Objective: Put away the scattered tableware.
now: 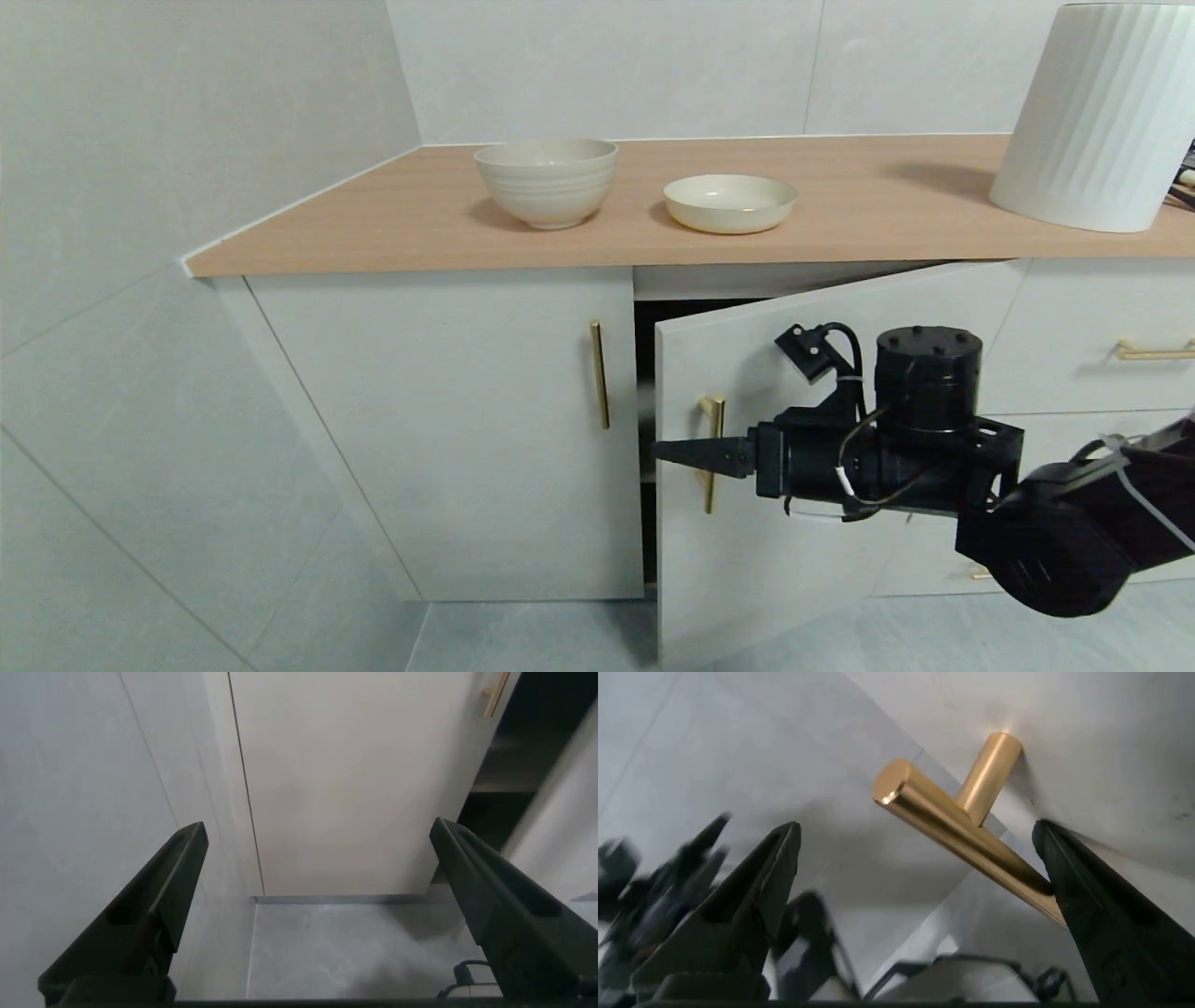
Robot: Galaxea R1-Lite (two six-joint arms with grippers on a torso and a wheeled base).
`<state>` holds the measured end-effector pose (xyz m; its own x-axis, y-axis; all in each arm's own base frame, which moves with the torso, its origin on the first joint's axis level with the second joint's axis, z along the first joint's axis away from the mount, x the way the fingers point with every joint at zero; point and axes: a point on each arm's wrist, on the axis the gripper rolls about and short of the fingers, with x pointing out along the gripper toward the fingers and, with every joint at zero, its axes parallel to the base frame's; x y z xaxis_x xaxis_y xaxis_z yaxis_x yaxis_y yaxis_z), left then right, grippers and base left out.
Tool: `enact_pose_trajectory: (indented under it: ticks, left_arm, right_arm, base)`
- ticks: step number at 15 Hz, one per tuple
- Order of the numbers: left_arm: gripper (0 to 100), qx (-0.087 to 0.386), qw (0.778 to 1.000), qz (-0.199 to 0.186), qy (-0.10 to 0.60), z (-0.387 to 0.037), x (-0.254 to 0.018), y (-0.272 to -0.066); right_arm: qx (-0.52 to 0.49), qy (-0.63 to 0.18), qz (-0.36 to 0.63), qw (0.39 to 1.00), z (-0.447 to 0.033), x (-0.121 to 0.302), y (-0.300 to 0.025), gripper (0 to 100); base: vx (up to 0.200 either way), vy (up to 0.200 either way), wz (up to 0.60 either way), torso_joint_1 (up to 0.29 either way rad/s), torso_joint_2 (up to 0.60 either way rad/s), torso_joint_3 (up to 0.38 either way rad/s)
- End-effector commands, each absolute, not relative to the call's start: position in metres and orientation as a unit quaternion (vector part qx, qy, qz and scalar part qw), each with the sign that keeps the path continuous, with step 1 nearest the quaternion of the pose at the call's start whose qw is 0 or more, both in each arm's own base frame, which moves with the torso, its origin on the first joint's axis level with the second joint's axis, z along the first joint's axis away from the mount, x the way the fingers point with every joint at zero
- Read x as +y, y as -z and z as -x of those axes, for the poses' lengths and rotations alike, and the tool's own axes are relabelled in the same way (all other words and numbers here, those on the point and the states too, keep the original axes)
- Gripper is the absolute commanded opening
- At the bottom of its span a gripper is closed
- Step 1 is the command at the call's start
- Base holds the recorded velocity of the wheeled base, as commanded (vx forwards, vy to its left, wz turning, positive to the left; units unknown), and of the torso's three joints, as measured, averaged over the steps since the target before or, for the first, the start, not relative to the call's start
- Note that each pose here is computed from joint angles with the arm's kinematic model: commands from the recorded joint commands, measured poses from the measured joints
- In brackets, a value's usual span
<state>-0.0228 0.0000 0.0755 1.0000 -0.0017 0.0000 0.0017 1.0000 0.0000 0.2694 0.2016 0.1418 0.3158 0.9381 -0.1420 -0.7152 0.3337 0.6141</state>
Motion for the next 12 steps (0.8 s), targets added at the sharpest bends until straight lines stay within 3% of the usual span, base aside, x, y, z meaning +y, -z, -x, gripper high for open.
enact_pose_trajectory:
  ticks: [1, 12]
  left_arm:
    - [100, 0.000, 1.000, 0.000, 0.001, 0.023, 0.000, -0.075]
    - [100, 0.000, 1.000, -0.002, 0.001, 0.023, 0.000, -0.075]
  right_arm:
    - [0.239, -0.552, -0.225, 0.766, -0.240, 0.182, -0.145, 100]
    - [0.226, -0.572, -0.222, 0.756, -0.219, 0.169, -0.144, 100]
  base:
    - [0.000, 0.000, 0.00, 0.000, 0.00, 0.000]
    - [0.000, 0.000, 0.00, 0.000, 0.00, 0.000]
